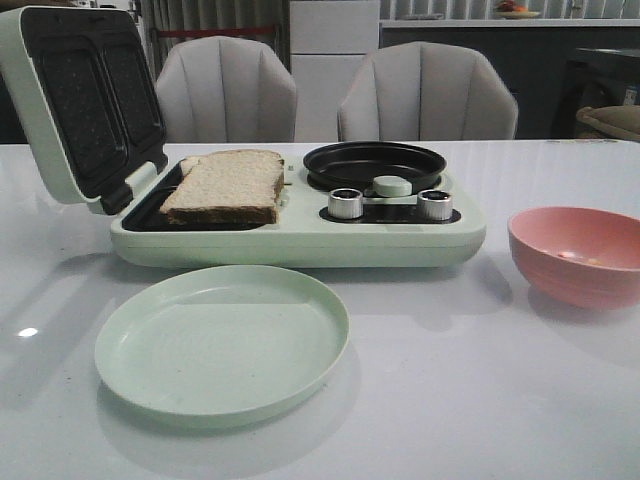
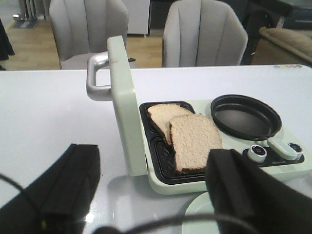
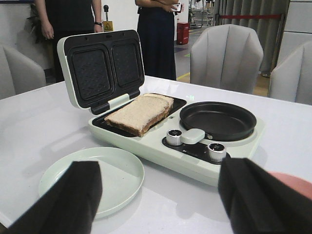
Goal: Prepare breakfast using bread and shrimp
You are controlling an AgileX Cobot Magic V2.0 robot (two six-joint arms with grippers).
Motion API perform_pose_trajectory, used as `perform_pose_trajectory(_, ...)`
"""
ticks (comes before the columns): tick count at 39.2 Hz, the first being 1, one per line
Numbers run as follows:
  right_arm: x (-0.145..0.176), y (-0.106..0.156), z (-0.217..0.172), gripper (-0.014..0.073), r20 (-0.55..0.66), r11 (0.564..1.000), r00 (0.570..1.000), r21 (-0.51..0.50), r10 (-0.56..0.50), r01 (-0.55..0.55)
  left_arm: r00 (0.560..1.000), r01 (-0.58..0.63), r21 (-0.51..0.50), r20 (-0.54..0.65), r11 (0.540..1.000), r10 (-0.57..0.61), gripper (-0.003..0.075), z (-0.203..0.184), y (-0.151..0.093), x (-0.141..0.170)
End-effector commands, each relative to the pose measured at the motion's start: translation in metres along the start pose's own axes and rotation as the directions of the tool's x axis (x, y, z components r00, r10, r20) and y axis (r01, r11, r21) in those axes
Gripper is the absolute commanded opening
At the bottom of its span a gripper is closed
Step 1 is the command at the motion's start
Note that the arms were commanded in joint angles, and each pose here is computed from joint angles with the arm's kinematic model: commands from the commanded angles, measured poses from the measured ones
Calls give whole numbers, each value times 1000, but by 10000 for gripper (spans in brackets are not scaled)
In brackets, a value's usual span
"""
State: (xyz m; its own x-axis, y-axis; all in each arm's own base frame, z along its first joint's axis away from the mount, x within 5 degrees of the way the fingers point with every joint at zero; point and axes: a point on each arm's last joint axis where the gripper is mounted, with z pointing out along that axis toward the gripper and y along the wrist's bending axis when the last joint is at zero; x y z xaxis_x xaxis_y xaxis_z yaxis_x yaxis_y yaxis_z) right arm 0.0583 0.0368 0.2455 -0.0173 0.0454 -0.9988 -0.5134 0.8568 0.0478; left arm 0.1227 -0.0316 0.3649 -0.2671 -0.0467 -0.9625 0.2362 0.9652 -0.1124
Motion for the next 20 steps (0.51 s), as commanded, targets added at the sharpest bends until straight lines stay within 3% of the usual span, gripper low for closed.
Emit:
perform_pose_trajectory(1,-11,-3,0,595,47,999,999,41,-11,9,998,22,5,64,1000,-22,414,18,-2,-27)
perform_pose_trajectory(10,-11,-3,0,595,47,999,999,41,-11,9,995,98,-9,37,995,-97,395,65,3,-48)
perform_pose_trajectory(20,-11,-3,0,595,47,999,999,41,-11,9,964,265,-124,25,956,-264,395,102,40,-67)
